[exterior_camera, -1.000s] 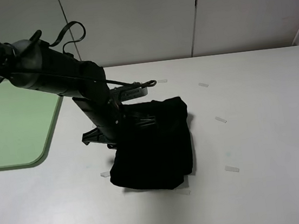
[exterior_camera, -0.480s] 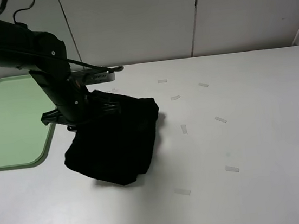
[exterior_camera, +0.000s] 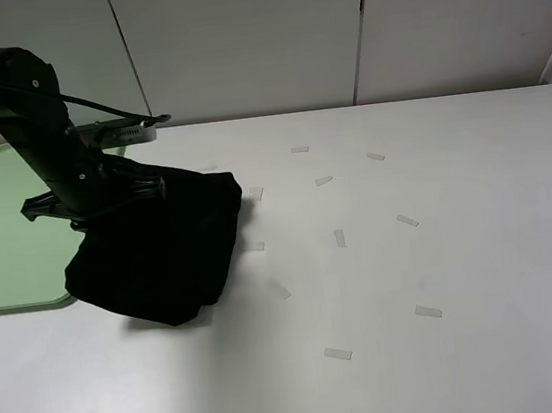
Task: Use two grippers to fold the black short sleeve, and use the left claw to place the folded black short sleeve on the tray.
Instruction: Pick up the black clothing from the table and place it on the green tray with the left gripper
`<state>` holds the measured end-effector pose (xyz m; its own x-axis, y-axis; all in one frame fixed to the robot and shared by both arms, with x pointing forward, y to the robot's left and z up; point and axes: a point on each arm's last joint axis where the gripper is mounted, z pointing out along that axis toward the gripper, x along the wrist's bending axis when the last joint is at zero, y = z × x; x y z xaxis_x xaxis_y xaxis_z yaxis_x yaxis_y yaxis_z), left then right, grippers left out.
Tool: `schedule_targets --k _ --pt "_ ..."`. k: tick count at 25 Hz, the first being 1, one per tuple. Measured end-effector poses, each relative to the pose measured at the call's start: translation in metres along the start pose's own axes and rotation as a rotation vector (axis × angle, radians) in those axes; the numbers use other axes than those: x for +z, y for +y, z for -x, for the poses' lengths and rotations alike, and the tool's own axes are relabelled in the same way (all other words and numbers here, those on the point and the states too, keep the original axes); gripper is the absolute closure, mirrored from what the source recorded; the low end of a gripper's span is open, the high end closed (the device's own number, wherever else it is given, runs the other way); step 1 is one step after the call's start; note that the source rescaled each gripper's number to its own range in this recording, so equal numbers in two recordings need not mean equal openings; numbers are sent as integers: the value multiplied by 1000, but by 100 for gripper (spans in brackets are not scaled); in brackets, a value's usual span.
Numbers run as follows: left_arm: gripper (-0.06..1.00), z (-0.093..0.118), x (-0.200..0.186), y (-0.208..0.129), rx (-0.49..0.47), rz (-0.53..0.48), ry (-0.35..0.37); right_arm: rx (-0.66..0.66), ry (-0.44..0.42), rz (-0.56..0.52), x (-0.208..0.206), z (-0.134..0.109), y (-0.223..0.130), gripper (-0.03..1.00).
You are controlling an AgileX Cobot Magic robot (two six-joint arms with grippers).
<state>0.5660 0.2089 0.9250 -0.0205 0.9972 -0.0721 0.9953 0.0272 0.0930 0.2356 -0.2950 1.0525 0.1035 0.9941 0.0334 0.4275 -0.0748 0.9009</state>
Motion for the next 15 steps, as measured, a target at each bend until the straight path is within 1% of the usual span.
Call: schedule_targets --k 5,15 --pt "79 -28 -4 11 -27 12 7 0 0 0 0 0 0 -3" --pt "79 -86 -24 36 -60 103 21 0 0 0 0 0 0 -3"
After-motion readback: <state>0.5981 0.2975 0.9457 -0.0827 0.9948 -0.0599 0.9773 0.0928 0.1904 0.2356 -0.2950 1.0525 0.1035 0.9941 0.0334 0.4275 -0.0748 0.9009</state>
